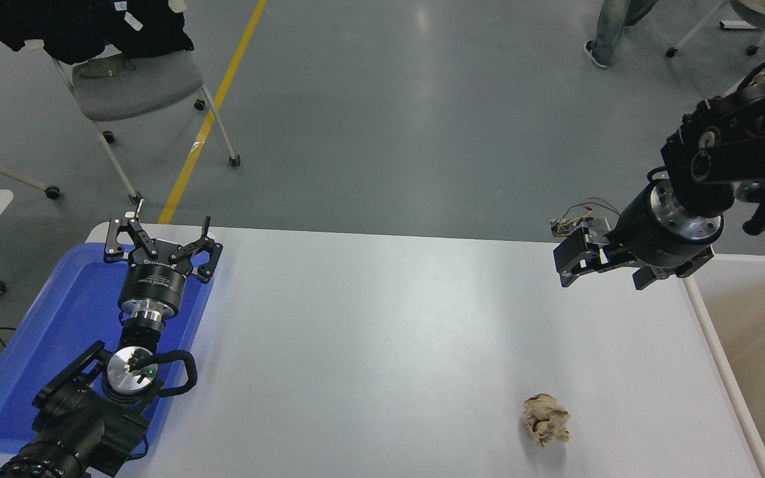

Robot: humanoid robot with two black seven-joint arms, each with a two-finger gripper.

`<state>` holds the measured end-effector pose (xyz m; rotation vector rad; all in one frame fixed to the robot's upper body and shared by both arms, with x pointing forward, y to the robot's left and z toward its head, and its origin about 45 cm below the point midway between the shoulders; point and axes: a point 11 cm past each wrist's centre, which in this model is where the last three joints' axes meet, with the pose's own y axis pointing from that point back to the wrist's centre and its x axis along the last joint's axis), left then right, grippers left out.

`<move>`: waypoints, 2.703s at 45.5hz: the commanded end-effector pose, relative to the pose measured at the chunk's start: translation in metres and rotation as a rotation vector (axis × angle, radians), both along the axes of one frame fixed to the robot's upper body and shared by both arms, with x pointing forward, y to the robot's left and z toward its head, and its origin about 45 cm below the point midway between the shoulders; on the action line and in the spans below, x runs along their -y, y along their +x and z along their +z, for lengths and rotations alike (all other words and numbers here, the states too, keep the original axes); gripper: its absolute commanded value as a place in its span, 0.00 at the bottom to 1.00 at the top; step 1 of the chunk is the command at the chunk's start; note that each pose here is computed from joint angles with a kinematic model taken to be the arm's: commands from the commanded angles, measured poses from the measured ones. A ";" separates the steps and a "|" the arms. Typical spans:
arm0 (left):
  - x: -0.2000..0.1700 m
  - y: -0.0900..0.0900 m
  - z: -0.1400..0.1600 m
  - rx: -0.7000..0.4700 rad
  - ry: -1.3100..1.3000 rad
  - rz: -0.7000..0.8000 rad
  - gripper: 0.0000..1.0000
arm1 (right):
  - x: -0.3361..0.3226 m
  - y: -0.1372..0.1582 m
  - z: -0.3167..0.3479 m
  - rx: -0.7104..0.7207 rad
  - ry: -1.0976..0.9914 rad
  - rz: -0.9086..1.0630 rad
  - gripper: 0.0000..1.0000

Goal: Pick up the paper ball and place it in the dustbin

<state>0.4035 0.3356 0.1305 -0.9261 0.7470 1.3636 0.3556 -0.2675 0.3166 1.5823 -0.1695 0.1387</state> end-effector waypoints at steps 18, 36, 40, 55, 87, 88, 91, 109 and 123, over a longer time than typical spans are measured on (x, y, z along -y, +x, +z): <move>0.000 0.000 0.000 0.000 0.000 0.001 1.00 | 0.000 0.000 -0.001 -0.002 0.000 -0.001 1.00; 0.000 0.000 0.000 0.000 0.000 0.001 1.00 | 0.004 0.006 -0.004 0.006 0.002 -0.012 1.00; 0.000 0.000 0.000 0.000 0.000 0.001 1.00 | 0.004 0.006 -0.004 0.009 0.002 -0.012 1.00; 0.000 0.000 0.000 0.000 0.000 0.001 1.00 | 0.000 0.010 -0.006 0.015 0.015 -0.012 1.00; 0.000 0.000 0.000 0.000 0.000 0.001 1.00 | 0.014 -0.004 -0.055 -0.080 0.024 -0.057 1.00; 0.000 0.000 0.000 0.000 0.000 0.001 1.00 | 0.016 -0.007 -0.060 -0.090 0.024 -0.061 1.00; 0.000 0.000 0.000 0.000 0.000 0.001 1.00 | 0.018 -0.015 -0.079 -0.114 0.030 -0.073 1.00; 0.000 0.000 0.000 0.000 0.000 0.001 1.00 | -0.002 -0.052 -0.166 -0.137 0.131 -0.099 1.00; 0.000 0.000 0.000 0.000 0.001 -0.001 1.00 | 0.004 -0.062 -0.191 -0.137 0.122 -0.117 1.00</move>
